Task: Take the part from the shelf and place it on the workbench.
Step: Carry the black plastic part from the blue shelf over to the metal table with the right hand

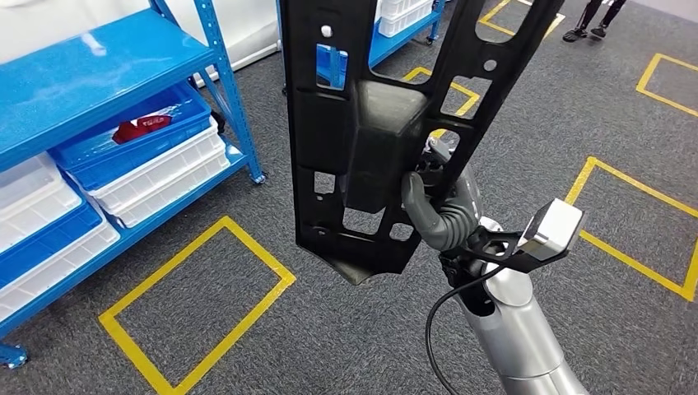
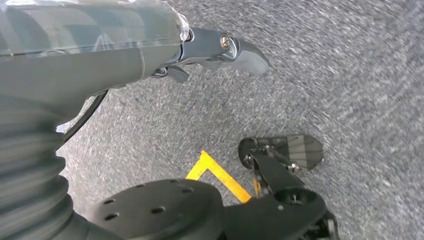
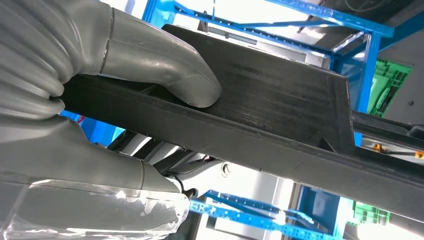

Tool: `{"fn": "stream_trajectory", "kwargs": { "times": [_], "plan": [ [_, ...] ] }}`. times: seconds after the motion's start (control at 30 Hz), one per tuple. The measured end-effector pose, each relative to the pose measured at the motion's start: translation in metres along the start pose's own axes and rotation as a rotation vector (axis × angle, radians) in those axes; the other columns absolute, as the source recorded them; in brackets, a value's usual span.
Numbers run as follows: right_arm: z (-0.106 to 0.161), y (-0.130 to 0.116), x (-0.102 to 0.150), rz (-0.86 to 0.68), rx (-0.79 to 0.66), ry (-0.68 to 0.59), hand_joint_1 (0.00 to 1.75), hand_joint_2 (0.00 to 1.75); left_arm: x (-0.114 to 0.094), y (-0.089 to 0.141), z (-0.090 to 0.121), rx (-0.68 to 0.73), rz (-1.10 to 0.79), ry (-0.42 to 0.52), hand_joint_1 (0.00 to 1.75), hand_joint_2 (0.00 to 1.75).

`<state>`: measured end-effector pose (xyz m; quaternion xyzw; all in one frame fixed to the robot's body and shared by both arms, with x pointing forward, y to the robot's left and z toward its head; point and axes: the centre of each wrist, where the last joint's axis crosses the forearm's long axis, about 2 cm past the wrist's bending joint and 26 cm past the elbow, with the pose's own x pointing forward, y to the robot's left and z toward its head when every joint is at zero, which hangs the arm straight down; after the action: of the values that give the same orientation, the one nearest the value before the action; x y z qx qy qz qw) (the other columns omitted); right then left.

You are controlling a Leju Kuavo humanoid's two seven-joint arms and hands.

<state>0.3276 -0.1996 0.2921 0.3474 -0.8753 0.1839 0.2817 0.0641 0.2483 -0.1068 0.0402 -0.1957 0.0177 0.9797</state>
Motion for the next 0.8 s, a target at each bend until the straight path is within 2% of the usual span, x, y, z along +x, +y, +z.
{"fn": "stream_trajectory", "kwargs": {
  "times": [0.37,0.8],
  "plan": [
    [-0.013,0.011,0.003,-0.035,0.003,-0.031,1.75,1.75,0.000,-0.002,0.000,0.001,-0.003,-0.010,0.00,1.75],
    [0.001,0.013,0.001,-0.044,-0.025,-0.023,1.75,1.75,-0.006,-0.002,0.002,0.001,-0.019,0.002,0.00,1.75]
  ]
}}
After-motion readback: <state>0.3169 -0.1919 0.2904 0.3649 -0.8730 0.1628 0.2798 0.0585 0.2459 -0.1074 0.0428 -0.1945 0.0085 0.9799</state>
